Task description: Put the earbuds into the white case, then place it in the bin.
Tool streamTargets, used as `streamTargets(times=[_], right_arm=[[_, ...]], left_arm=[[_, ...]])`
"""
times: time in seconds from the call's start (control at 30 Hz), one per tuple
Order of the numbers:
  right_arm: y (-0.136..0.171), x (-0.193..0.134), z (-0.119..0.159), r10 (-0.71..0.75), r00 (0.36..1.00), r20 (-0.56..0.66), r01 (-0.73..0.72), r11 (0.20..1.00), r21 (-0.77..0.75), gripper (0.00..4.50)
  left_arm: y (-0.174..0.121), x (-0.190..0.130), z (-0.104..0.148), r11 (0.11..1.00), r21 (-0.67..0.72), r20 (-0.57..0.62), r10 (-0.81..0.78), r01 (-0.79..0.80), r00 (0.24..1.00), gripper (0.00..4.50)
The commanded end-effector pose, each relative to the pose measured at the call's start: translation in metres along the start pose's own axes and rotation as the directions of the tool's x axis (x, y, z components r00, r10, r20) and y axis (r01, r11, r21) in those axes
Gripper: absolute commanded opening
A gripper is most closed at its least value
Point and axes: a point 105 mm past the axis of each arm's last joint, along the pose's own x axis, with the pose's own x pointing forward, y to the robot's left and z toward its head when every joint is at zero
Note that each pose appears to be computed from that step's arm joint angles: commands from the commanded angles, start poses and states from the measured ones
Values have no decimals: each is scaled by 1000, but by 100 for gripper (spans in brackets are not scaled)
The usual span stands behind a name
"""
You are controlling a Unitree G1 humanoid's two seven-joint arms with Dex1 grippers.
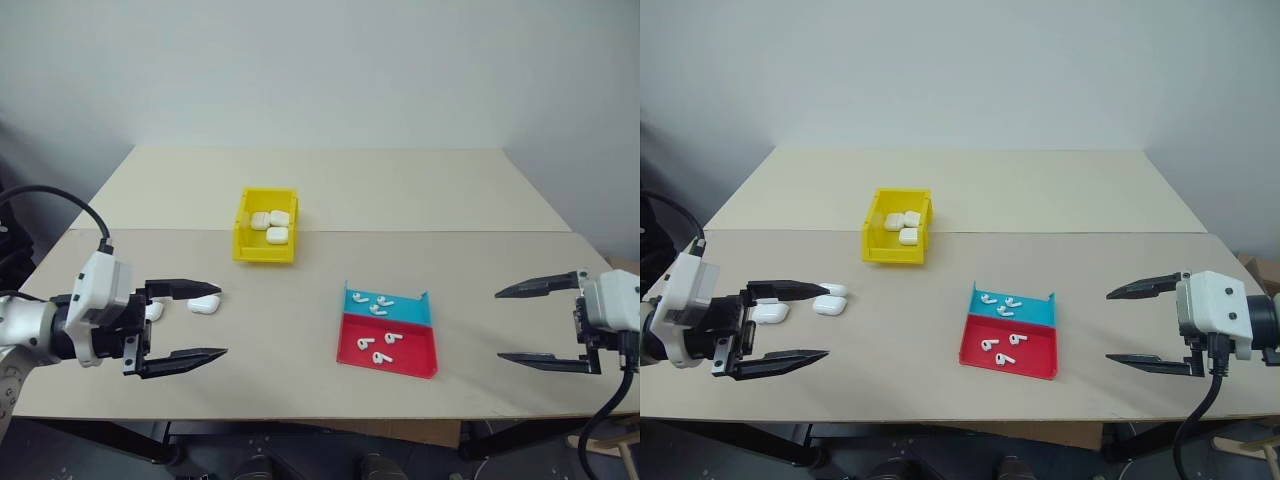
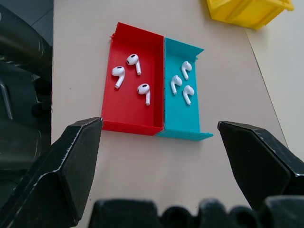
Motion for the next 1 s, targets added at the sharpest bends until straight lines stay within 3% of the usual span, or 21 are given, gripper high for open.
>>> streamTargets(times=[0.03, 0.43, 0.67, 0.8, 0.93, 1.0], right_arm=[[-4, -6, 10, -25, 1000, 7, 25, 998, -60, 448], [-4, -4, 7, -22, 1000, 2, 22, 998, -58, 448], [-12, -3, 6, -17, 1000, -8, 16, 998, -60, 448], [-13, -4, 8, -8, 1000, -9, 7, 998, -61, 448], [-12, -2, 4, -9, 1000, -28, 8, 999, -48, 448], [-9, 1, 2, -3, 999, -36, 2, 999, -37, 448]], left_arm=[[2, -2, 9, 999, 20, 10, 25, -26, 1000, 450], [2, -2, 11, 994, 69, -16, 82, -81, 996, 450], [18, 2, -2, 929, 157, -132, 356, -335, 925, 450], [22, 0, -16, 917, 126, -278, 398, -378, 874, 450], [36, -5, -34, 869, 28, -498, 441, -494, 747, 450], [52, -13, -40, 787, -46, -580, 480, -615, 658, 450]])
